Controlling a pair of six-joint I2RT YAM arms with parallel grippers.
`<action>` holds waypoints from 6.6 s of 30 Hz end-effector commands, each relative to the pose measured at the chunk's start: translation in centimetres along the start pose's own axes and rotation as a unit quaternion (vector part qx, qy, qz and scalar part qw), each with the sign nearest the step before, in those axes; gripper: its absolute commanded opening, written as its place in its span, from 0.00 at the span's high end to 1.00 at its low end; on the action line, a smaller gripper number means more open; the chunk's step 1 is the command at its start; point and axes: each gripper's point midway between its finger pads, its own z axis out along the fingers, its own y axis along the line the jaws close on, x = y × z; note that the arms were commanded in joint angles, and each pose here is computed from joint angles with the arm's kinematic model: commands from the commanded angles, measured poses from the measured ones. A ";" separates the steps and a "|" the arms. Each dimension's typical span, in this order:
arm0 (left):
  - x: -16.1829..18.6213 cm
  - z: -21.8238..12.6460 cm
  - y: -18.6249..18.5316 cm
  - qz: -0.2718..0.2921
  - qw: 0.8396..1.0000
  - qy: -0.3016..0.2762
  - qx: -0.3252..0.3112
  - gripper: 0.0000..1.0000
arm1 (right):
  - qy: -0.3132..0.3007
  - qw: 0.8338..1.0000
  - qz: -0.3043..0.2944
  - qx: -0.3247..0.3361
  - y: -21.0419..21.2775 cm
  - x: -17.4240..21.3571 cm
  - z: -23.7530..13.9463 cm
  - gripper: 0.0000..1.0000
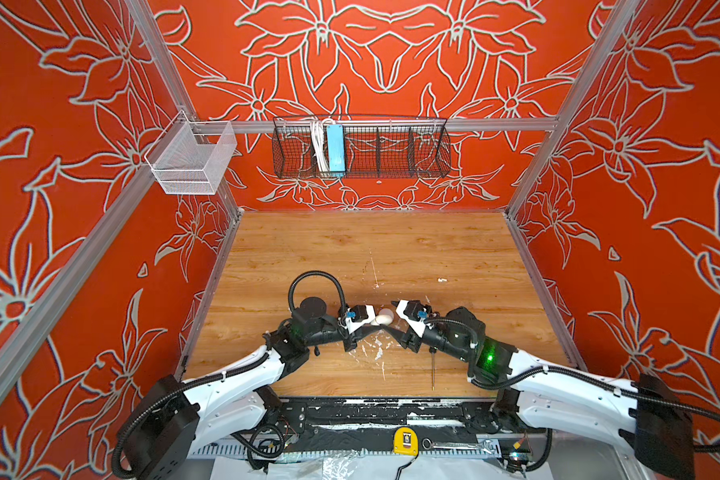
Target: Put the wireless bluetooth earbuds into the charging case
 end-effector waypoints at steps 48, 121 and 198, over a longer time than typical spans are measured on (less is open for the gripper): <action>-1.3 -0.2 -2.1 0.026 0.998 -0.024 0.044 1.00 | -0.038 0.999 0.006 -0.026 0.0 -2.7 -0.7 0.30; -2.8 -1.4 -5.5 0.069 0.987 -0.072 0.125 1.00 | -0.030 0.996 0.080 -0.013 -0.1 -1.0 -2.6 0.50; -1.3 -3.4 3.1 -0.073 0.991 -0.100 -0.058 1.00 | 0.450 0.809 0.312 0.214 -7.9 17.7 -2.1 0.46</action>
